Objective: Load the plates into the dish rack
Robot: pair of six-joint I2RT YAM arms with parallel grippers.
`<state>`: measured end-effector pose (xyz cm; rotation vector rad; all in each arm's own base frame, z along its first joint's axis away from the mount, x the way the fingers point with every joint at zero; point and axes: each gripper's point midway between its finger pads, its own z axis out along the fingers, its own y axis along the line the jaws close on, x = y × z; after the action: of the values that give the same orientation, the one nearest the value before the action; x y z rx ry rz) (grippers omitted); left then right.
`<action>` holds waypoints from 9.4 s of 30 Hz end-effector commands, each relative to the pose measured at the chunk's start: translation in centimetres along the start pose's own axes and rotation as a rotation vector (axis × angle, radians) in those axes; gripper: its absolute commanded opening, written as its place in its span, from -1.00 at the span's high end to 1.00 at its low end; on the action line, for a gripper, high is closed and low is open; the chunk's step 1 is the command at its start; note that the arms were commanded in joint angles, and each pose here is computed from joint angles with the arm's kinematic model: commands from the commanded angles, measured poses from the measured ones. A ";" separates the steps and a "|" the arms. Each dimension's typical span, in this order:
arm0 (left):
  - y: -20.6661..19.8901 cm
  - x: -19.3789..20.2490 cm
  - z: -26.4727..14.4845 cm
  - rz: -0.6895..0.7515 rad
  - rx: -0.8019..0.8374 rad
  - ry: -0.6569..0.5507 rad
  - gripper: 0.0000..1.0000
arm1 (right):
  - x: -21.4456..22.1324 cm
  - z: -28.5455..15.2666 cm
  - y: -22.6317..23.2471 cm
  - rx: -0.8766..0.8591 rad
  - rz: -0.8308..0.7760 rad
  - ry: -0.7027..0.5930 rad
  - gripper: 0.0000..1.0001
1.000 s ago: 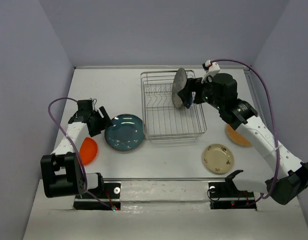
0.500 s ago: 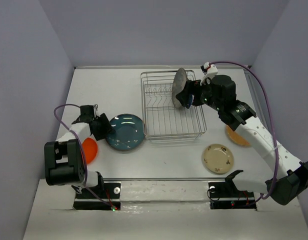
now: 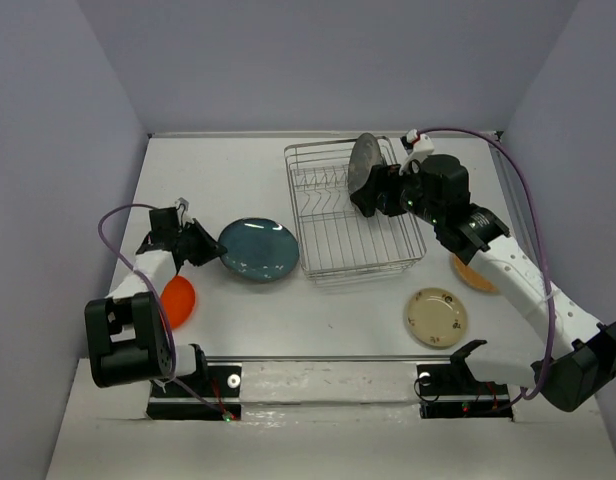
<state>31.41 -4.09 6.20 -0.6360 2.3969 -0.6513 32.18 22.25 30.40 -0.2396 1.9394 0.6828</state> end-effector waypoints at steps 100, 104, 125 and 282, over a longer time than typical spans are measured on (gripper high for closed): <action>-15.8 3.2 -15.6 0.530 0.558 -0.419 -0.98 | -6.8 10.9 -11.7 0.697 -0.184 -0.056 0.86; -15.6 3.2 -15.5 0.526 0.548 -0.422 -0.98 | -4.3 12.4 -12.2 0.680 -0.165 -0.006 0.87; -20.4 0.6 -21.1 0.467 0.665 -0.504 -0.98 | -5.3 10.4 -9.0 0.536 -0.109 -0.003 -0.59; -17.1 5.2 -19.3 0.597 0.605 -0.510 -0.98 | -6.5 11.9 -7.8 1.065 -0.557 -0.033 0.86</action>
<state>20.03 -14.21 27.09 0.1507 1.6927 -0.7820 48.74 24.17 22.89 -0.1996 1.9059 -0.6891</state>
